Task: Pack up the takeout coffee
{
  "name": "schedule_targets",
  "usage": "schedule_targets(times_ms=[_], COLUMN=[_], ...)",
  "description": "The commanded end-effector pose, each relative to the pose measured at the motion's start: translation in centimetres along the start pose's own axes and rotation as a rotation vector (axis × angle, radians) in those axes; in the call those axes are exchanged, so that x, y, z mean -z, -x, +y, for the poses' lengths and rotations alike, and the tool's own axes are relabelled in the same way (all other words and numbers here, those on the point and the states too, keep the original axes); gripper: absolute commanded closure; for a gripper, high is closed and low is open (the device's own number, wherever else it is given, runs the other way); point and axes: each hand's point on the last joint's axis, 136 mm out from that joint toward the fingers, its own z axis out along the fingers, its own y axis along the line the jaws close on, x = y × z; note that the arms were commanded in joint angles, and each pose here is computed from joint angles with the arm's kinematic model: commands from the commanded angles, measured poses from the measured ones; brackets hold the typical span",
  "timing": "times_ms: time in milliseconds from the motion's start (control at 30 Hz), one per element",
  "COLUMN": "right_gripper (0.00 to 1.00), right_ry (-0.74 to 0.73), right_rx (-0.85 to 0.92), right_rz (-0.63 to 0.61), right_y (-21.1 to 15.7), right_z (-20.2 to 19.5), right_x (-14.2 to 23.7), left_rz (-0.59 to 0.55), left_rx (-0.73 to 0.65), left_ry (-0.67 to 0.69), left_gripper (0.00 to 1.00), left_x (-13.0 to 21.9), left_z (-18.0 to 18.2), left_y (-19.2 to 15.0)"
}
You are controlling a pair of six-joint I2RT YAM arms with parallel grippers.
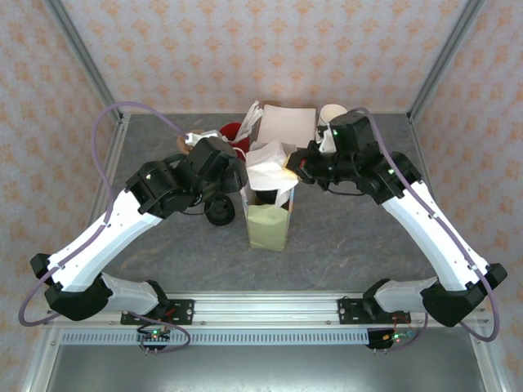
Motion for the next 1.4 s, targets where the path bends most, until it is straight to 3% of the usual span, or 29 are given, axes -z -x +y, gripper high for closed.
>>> schedule_targets(times_ms=[0, 900, 1367], right_gripper=[1.0, 1.0, 1.0], right_ry=[-0.065, -0.199, -0.258], right_rx=[0.037, 0.118, 0.184], right_rz=[-0.03, -0.075, -0.04], right_y=[0.1, 1.8, 1.1], right_z=[-1.4, -2.1, -3.7], right_x=[0.4, -2.0, -4.6], left_rz=[-0.052, -0.047, -0.041], left_rx=[0.021, 0.017, 0.019], left_ry=[0.004, -0.001, -0.001], left_gripper=[0.38, 0.37, 0.37], left_x=[1.0, 0.9, 0.6], left_z=[0.6, 0.4, 0.6], left_y=[1.3, 1.3, 0.9])
